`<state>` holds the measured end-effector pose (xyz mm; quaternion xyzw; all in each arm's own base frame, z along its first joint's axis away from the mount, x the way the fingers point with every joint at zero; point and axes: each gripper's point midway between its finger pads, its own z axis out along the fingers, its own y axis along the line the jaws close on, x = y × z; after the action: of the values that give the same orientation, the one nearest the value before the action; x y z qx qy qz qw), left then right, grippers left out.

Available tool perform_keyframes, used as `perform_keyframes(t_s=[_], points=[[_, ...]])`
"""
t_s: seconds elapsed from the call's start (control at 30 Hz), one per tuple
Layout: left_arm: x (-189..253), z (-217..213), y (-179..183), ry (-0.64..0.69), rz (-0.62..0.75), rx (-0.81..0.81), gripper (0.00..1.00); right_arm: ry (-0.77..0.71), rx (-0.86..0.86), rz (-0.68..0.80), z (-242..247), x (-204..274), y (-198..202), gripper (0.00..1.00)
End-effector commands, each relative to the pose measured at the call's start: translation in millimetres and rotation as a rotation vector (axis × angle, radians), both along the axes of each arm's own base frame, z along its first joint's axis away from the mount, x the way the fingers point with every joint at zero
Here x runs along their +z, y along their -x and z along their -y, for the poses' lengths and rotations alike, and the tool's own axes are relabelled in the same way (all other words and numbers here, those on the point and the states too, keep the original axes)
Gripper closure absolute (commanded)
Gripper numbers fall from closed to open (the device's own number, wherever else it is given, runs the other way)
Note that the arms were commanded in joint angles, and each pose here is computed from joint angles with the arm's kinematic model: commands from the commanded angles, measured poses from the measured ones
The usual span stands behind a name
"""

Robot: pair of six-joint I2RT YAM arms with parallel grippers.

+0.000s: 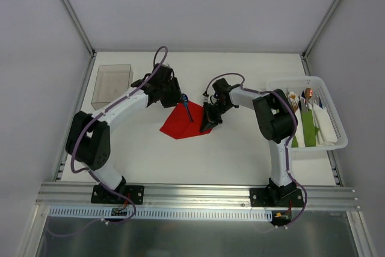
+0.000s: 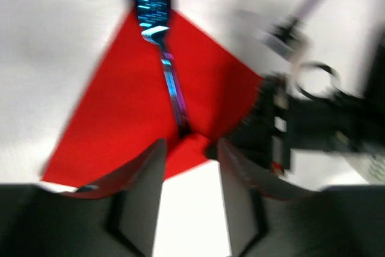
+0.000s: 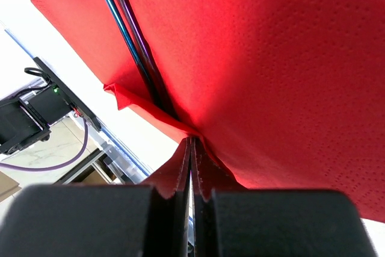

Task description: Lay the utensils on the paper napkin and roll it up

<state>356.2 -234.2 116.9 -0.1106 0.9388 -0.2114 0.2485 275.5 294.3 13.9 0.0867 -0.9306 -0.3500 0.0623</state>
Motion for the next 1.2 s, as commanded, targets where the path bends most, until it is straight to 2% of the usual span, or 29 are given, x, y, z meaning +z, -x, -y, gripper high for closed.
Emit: perform_keyframes(t_s=[0.0, 0.07, 0.13, 0.23, 0.37, 0.67, 1.17], points=[[18, 31, 20, 0.168, 0.078, -0.198, 0.63, 0.068, 0.009, 0.024, 11, -18, -7, 1.0], [3, 36, 32, 0.193, 0.06, -0.214, 0.69, 0.064, 0.011, 0.026, 10, -17, -7, 1.0], [-5, 42, 41, 0.222, 0.044, -0.239, 0.8, 0.062, 0.009, 0.024, 10, -16, -7, 1.0], [-28, 51, 52, 0.231, 0.017, -0.265, 0.89, 0.055, 0.01, 0.023, 9, -15, -8, 1.0], [-42, 64, 55, 0.263, 0.0, -0.291, 0.95, 0.049, 0.008, 0.015, 8, -14, -7, 1.0], [-64, 67, 51, 0.26, -0.051, -0.252, 1.0, 0.039, 0.008, 0.018, 6, -11, -8, 1.0], [-87, 44, 54, 0.19, -0.111, -0.141, 1.0, 0.048, 0.009, 0.019, 9, -14, -8, 1.0]])
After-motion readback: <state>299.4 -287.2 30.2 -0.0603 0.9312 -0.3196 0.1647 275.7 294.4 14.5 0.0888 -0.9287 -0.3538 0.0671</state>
